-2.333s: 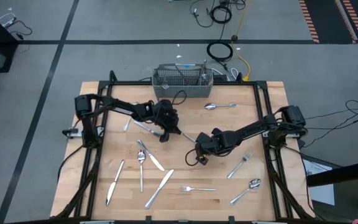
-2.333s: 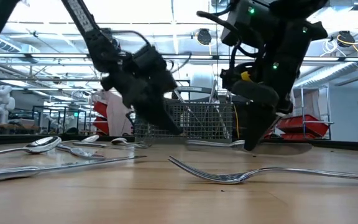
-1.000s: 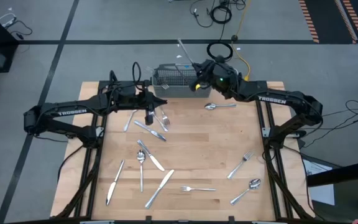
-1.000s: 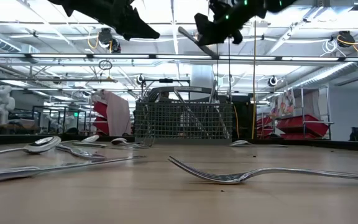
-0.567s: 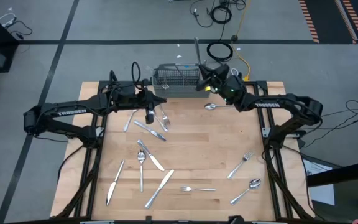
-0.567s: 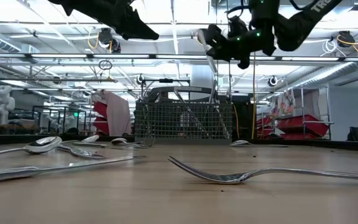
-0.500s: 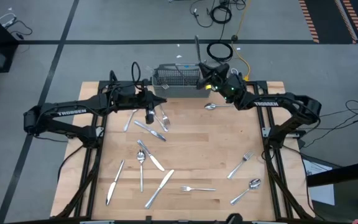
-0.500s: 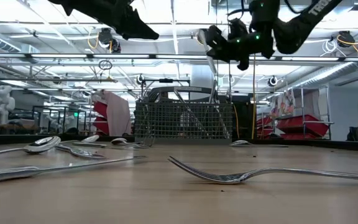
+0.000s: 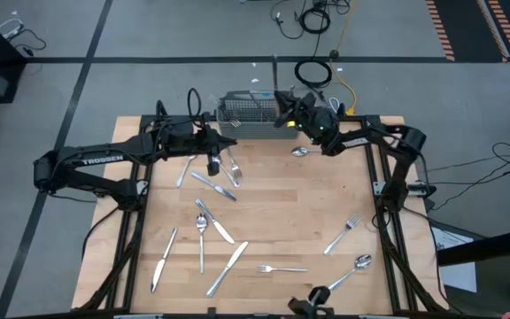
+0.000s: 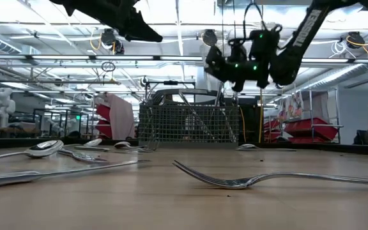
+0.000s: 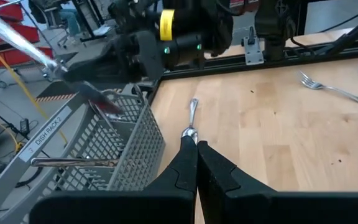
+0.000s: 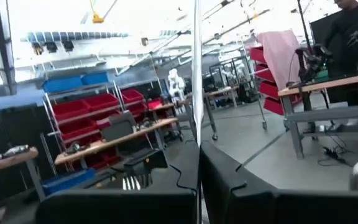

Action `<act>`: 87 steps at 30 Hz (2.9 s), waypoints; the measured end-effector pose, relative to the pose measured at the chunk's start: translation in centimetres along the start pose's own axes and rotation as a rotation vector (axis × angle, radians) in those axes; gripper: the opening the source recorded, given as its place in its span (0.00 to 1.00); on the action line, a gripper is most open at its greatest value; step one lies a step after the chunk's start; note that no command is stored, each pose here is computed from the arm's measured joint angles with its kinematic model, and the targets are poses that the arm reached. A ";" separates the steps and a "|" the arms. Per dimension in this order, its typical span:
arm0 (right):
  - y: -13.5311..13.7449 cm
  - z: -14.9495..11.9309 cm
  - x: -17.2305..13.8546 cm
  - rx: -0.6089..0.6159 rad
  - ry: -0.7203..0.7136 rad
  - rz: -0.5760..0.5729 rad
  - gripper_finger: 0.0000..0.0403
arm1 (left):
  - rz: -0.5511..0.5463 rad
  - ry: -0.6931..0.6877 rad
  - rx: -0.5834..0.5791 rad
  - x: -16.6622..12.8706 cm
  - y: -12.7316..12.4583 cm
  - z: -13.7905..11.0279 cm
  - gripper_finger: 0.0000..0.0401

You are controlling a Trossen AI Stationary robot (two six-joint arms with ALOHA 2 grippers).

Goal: Sort silverware
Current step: Put the silver table knife into the silverware organizer

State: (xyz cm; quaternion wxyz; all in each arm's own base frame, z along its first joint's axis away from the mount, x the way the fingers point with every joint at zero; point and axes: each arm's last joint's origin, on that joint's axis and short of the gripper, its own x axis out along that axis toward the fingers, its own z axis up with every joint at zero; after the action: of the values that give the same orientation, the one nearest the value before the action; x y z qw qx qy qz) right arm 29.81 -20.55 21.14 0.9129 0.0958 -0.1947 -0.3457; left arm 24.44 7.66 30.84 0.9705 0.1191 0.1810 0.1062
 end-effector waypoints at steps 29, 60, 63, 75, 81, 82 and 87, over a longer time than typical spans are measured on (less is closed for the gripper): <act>0.0 -3.7 1.0 -0.068 0.117 0.024 0.00 | 0.004 0.075 -0.001 0.0 -0.1 -0.7 0.02; -0.9 -3.7 0.9 -0.161 0.134 -0.018 0.00 | 0.004 0.075 -0.001 0.0 -0.1 -0.7 0.02; -1.0 -3.7 0.9 -0.163 0.137 -0.020 0.00 | 0.004 0.075 -0.004 0.0 -0.1 -0.7 0.02; -1.2 -4.2 0.9 -0.179 0.186 -0.029 0.00 | 0.004 0.076 -0.005 0.0 -0.1 -0.7 0.02; -1.2 -4.2 0.9 -0.172 0.188 -0.029 0.02 | 0.004 0.076 -0.008 0.0 -0.1 -0.7 0.02; -1.2 -4.2 0.9 -0.168 0.188 -0.029 0.03 | 0.004 0.075 -0.008 0.0 -0.1 -0.7 0.02; -1.2 -4.2 0.9 -0.160 0.193 -0.031 0.11 | 0.004 0.075 -0.007 0.0 -0.1 -0.7 0.02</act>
State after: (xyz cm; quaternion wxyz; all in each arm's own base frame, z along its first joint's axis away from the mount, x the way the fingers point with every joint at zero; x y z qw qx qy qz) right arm 31.50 -21.84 17.22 0.9266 0.0585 -0.0764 -0.3634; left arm 24.18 7.66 30.20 0.9632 0.1119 0.2167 0.1133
